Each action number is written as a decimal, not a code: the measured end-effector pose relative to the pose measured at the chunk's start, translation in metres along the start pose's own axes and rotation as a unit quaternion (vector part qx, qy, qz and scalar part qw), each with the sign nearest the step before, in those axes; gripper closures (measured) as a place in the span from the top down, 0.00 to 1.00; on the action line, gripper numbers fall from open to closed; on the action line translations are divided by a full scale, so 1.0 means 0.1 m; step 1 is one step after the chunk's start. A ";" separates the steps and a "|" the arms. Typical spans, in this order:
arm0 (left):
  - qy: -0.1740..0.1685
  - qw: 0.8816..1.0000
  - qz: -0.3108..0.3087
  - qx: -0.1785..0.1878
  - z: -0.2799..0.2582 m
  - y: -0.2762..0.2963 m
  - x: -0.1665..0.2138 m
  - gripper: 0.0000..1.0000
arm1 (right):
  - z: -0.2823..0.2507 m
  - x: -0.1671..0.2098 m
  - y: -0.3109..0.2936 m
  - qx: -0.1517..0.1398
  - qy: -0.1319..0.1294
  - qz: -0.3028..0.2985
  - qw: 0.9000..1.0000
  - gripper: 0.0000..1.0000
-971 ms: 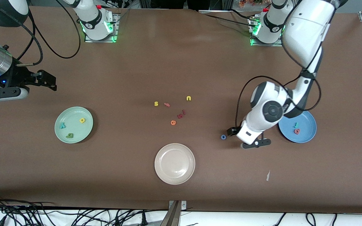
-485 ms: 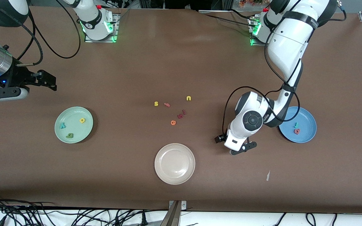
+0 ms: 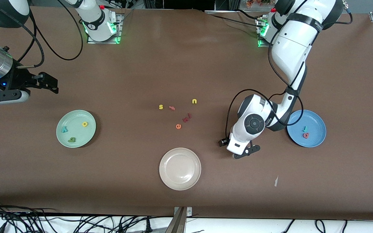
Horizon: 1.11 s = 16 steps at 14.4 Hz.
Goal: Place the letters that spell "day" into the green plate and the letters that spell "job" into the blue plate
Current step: 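Grasp the blue o with the left gripper and carry it toward the blue plate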
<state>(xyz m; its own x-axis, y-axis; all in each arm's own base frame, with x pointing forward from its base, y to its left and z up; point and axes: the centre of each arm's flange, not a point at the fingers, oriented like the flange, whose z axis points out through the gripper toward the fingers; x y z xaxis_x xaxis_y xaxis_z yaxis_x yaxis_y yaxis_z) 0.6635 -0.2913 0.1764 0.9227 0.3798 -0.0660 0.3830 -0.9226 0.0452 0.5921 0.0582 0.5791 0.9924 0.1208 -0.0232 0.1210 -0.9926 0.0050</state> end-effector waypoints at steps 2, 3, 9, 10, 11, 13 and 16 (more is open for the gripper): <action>0.000 1.000 0.000 0.000 0.00 0.00 0.00 0.74 | 0.00 0.00 0.00 0.000 0.000 0.000 1.000 1.00; 0.000 1.000 -0.001 0.001 0.00 -0.01 0.00 0.70 | 0.00 0.00 0.00 0.000 0.000 0.000 1.000 1.00; -0.001 1.000 -0.001 0.003 0.04 -0.02 0.01 0.55 | 0.00 0.00 0.00 0.000 0.000 0.000 1.000 1.00; -0.001 1.000 -0.002 0.003 0.03 -0.02 0.01 0.48 | 0.00 0.00 0.00 0.000 0.000 0.000 1.000 1.00; -0.001 1.000 -0.002 0.003 0.03 -0.02 0.02 0.44 | 0.00 0.00 0.00 0.000 0.000 0.000 1.000 1.00; -0.001 1.000 -0.002 0.004 0.02 -0.02 0.02 0.37 | 0.00 0.00 0.00 0.000 0.000 0.000 1.000 1.00; 0.000 1.000 -0.001 0.006 0.02 -0.02 0.02 0.29 | 0.00 0.00 0.00 0.000 0.000 0.000 1.000 1.00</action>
<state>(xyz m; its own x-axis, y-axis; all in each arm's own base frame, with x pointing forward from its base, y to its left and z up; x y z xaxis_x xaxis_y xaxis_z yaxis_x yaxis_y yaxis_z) 0.6643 -0.2886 0.1741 0.9223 0.3808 -0.0664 0.3834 -0.9230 0.0329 0.5920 0.0582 0.5791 0.9924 0.1208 -0.0236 0.1209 -0.9926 0.0050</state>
